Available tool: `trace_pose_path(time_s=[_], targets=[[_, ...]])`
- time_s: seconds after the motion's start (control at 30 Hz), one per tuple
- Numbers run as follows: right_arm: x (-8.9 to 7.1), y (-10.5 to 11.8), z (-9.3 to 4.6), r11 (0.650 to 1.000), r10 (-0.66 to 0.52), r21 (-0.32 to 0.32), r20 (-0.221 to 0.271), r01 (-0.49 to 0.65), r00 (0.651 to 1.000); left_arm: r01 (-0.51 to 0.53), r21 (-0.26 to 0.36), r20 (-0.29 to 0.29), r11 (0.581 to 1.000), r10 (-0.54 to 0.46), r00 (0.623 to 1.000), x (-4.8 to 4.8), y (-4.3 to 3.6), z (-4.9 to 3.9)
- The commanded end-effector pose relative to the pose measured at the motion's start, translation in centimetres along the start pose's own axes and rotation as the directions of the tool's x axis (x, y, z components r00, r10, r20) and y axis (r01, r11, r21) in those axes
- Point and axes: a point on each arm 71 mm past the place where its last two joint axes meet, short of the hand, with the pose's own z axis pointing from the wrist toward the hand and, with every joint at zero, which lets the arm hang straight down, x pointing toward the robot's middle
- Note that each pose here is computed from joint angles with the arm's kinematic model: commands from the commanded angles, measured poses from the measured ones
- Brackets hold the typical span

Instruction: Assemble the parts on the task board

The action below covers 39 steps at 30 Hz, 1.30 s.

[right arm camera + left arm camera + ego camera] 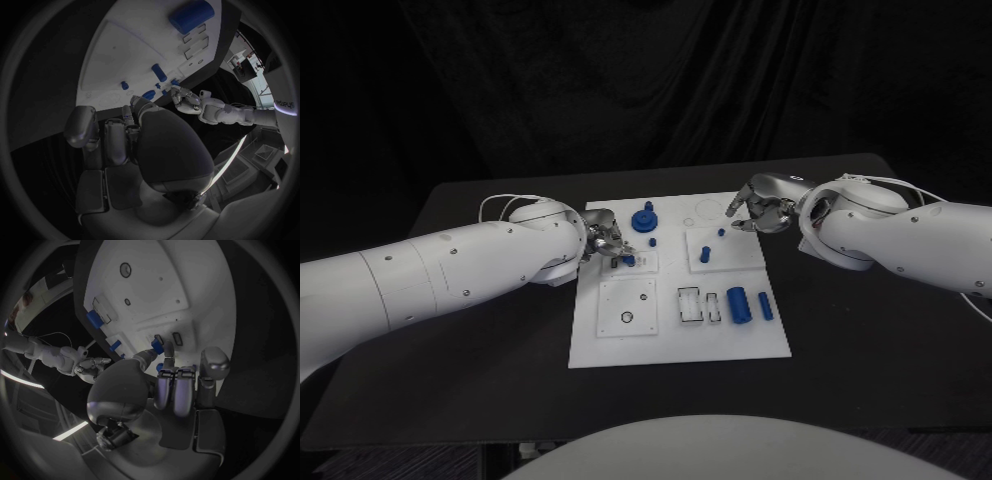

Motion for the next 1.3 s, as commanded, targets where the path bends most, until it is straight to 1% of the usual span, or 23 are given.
trace_pose_path(time_s=[0.03,0.37,0.8,1.07,1.3], targets=[[0.21,-0.17,-0.03,1.0,-0.002,0.017,-0.012,0.002,1.0,0.01,0.026,0.014,1.0,-0.01,1.0,-0.02,-0.18,-0.01],[0.32,-0.16,-0.02,1.0,-0.002,0.016,-0.016,0.002,1.0,0.009,0.026,0.01,1.0,-0.009,1.0,-0.04,-0.01,-0.01],[0.43,-0.13,0.01,1.0,-0.002,0.018,-0.025,0.003,1.0,-0.006,0.016,-0.03,1.0,0.006,1.0,0.35,-0.05,-0.01],[0.44,-0.13,0.02,1.0,-0.002,0.018,-0.025,0.003,1.0,-0.009,0.01,-0.04,1.0,0.009,0.999,0.51,0.02,0.01],[0.46,-0.18,0.06,0.999,0.021,0.024,-0.028,-0.021,0.999,-0.007,0.014,-0.04,1.0,0.008,0.999,0.69,-0.13,0.05]])
